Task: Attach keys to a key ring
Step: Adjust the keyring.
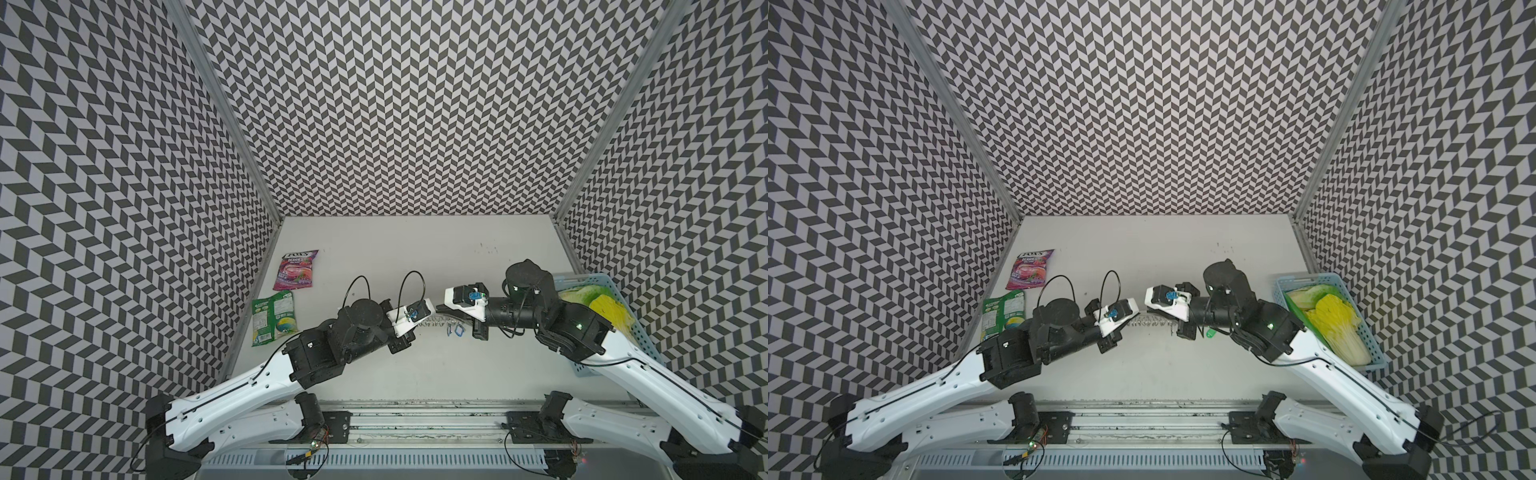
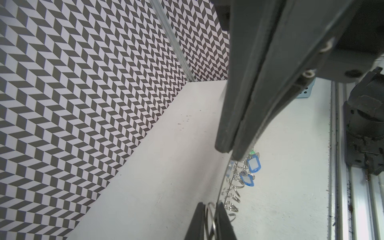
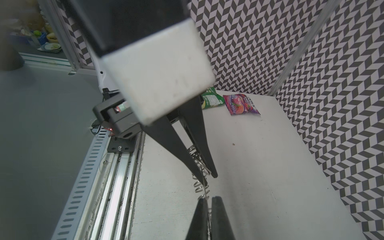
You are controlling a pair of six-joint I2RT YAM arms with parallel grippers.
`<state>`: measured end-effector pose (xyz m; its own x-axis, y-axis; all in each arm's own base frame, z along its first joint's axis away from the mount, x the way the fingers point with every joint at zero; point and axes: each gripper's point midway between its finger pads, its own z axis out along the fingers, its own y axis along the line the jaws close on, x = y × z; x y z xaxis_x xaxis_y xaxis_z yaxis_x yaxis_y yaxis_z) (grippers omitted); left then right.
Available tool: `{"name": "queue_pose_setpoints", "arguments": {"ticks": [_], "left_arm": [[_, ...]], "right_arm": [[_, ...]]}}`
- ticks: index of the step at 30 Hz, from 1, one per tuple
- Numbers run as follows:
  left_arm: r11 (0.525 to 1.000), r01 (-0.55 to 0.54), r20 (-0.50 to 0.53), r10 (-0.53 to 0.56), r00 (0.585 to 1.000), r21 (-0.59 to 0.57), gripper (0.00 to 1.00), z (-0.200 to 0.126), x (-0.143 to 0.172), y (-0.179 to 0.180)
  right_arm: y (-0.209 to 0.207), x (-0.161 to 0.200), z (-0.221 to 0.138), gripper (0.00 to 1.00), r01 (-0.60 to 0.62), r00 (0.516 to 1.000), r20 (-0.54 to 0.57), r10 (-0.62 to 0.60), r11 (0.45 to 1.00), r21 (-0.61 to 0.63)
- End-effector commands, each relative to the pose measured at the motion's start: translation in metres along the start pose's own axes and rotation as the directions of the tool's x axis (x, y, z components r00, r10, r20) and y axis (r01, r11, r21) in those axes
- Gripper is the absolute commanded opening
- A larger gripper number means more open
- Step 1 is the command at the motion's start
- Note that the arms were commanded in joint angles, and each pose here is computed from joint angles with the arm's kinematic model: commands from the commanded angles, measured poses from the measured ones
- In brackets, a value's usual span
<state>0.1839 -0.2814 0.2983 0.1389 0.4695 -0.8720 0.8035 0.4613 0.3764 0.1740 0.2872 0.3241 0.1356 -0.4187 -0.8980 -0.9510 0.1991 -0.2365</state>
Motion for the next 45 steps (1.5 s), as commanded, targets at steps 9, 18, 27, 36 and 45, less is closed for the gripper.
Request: {"name": "queue_pose_setpoints", "arguments": {"ticks": [9, 18, 27, 36, 45], "left_arm": [[0.954, -0.004, 0.29, 0.095, 0.952, -0.299, 0.0, -0.031, -0.08, 0.079], [0.833, -0.218, 0.179, 0.35, 0.919, -0.509, 0.0, -0.033, -0.068, 0.098], [0.696, -0.325, 0.015, 0.434, 0.901, -0.64, 0.0, -0.015, -0.042, 0.114], [0.534, -0.385, -0.091, 0.494, 0.864, -0.752, 0.0, -0.011, -0.042, 0.132], [0.516, -0.474, -0.125, 0.572, 0.811, -0.713, 0.0, -0.005, -0.043, 0.118]], "right_arm": [[-0.056, -0.026, -0.056, 0.72, -0.097, 0.994, 0.086, 0.07, 0.925, 0.367], [-0.121, -0.077, -0.108, 0.79, -0.458, 0.878, 0.396, 0.269, 0.712, 0.532], [-0.167, -0.077, -0.06, 0.72, -0.966, 0.26, 0.414, 0.872, 0.234, 0.114], [-0.143, -0.053, -0.021, 0.66, -0.996, 0.073, 0.203, 0.976, 0.08, -0.027], [-0.14, -0.033, 0.001, 0.63, -0.996, 0.039, 0.139, 0.99, 0.049, -0.07]]}}
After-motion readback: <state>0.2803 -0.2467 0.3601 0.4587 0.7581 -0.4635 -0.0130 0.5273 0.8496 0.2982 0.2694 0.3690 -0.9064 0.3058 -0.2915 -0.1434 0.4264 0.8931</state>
